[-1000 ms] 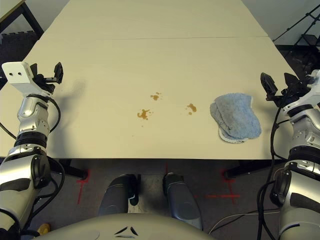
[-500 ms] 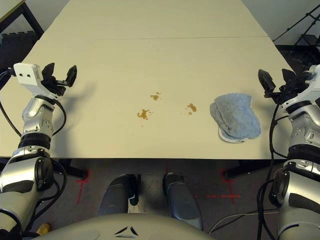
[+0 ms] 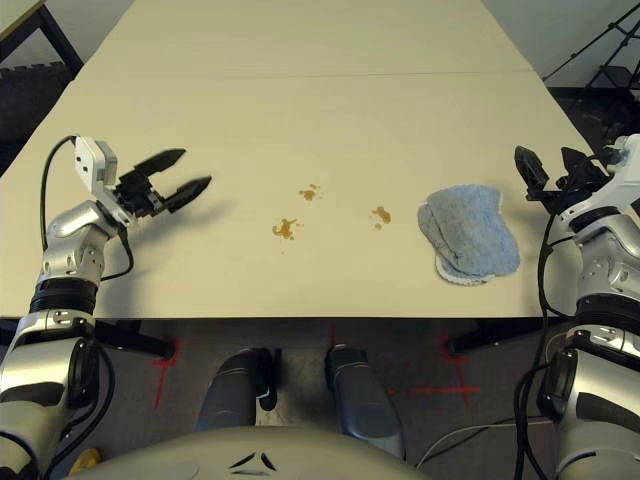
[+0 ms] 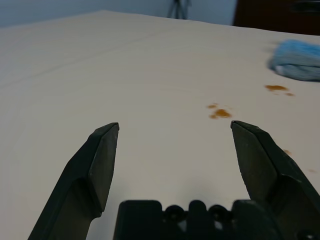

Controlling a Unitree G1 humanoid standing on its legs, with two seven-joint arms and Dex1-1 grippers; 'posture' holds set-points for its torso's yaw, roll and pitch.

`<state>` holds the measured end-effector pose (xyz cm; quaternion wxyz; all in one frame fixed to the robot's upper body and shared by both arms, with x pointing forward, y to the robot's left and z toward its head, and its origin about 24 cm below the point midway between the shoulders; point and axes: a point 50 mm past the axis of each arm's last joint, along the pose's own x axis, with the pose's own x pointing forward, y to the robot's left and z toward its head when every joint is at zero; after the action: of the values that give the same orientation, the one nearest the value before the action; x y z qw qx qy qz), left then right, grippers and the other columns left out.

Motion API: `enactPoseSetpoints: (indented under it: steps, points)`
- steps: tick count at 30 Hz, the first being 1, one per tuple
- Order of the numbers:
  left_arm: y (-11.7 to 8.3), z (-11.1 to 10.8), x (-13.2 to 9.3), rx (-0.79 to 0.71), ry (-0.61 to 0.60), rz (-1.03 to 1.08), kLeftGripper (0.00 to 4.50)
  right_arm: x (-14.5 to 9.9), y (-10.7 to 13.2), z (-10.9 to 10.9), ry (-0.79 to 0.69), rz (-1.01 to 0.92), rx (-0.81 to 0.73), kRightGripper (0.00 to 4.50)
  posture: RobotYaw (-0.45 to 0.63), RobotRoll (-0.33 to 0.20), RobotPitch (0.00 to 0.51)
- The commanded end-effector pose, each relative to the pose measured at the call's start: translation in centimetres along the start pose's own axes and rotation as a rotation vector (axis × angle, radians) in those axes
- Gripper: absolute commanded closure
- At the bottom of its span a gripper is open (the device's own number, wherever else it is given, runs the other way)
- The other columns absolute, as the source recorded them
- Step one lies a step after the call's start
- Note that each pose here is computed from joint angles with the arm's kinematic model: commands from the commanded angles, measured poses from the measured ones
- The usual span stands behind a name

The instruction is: Wipe the water off the table with a rag.

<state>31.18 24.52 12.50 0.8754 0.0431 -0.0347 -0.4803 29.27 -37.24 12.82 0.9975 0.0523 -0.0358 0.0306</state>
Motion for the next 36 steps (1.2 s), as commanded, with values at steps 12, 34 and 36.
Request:
enactPoseSetpoints:
  steps: [12, 34, 36]
  points:
    - [-1.8, -0.2, -0.1, -0.088, 0.053, -0.153, 0.00, -4.4, 1.8, 0.3, 0.374, 0.352, 0.211, 0.02, -0.24, 0.000, 0.151]
    - [-2.2, 0.2, 0.3, -0.081, 0.044, -0.164, 0.00, -3.3, 2.3, -4.0, 0.533, 0.328, 0.068, 0.02, -0.22, 0.000, 0.146]
    - [-2.2, 0.2, 0.3, -0.082, 0.043, -0.166, 0.00, -3.2, 3.0, -4.5, 0.557, 0.358, 0.070, 0.02, -0.22, 0.000, 0.147]
